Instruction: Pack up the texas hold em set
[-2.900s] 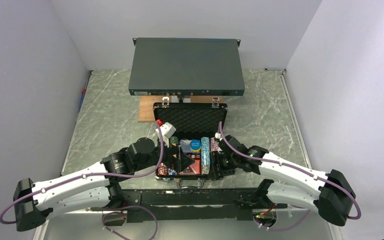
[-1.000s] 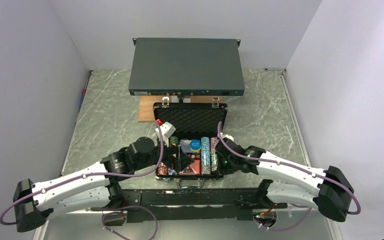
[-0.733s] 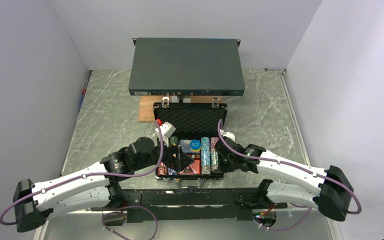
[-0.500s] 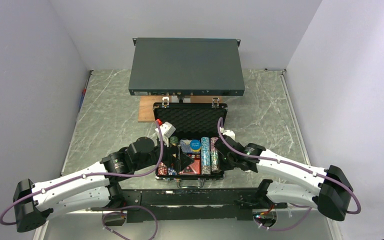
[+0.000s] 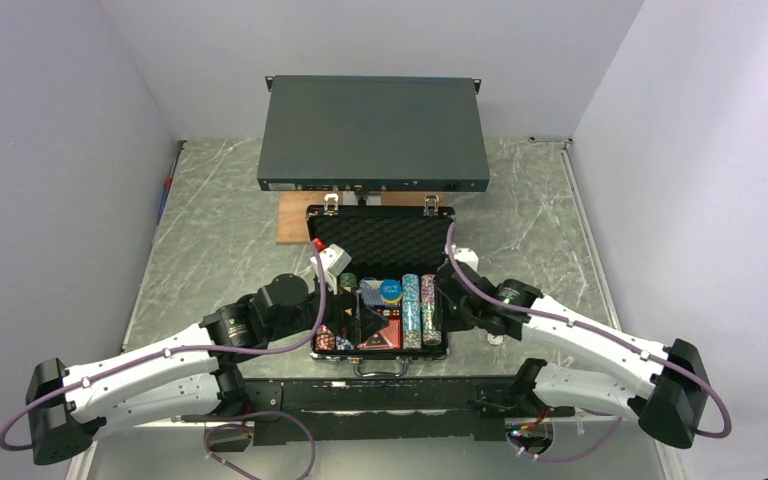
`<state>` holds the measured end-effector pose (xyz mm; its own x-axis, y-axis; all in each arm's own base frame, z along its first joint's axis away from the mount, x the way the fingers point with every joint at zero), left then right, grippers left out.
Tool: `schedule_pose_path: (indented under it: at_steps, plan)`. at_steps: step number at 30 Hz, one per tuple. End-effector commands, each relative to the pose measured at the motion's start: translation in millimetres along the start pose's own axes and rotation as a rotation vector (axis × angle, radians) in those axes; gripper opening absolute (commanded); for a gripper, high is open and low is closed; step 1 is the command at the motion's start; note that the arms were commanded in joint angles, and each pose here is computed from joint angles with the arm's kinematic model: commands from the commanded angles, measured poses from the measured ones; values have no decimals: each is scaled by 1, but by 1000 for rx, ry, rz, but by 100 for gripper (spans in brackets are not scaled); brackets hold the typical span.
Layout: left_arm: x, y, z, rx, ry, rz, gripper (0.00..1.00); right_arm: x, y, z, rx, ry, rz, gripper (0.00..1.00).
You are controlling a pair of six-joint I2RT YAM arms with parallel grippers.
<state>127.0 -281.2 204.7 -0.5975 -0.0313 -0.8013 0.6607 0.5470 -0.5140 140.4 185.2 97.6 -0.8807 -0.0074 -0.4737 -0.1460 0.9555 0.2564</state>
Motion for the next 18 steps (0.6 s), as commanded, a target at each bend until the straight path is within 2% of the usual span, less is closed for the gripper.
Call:
schedule_pose_path:
  at_steps: [1,5,6,9,12,16,18]
  plan:
    - [-10,-8,-4,33,-37,-5,99,-24,-40,-16,169,-88,155,48]
    - [-11,-7,-7,31,-41,0,99,-18,-104,-14,337,-95,463,98]
    - [-11,-7,-7,28,-42,0,99,-16,-113,-13,347,-95,515,100]
    - [-11,-6,-8,26,-48,-6,99,-15,-124,-13,358,-91,606,99]
    - [-10,-5,-7,24,-43,-11,99,-11,-130,-4,374,-54,659,94]
    - [-9,-7,-6,39,-41,-13,99,-22,-124,15,323,-16,601,74]
    - [-8,-8,-6,51,-42,-17,99,-27,-124,20,330,-5,589,71]
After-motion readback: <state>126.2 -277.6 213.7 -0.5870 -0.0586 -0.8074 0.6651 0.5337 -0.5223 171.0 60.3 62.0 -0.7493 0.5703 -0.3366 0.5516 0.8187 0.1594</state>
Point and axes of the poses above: each gripper's point midway between its finger pads, its own z axis out along the fingers, its own y axis along the line the jaws close on, x = y × z, the point moved 1 cm from there along -z, back along the fingers, and after that the axes turned 1 degree about z, right-handed, at the moved point
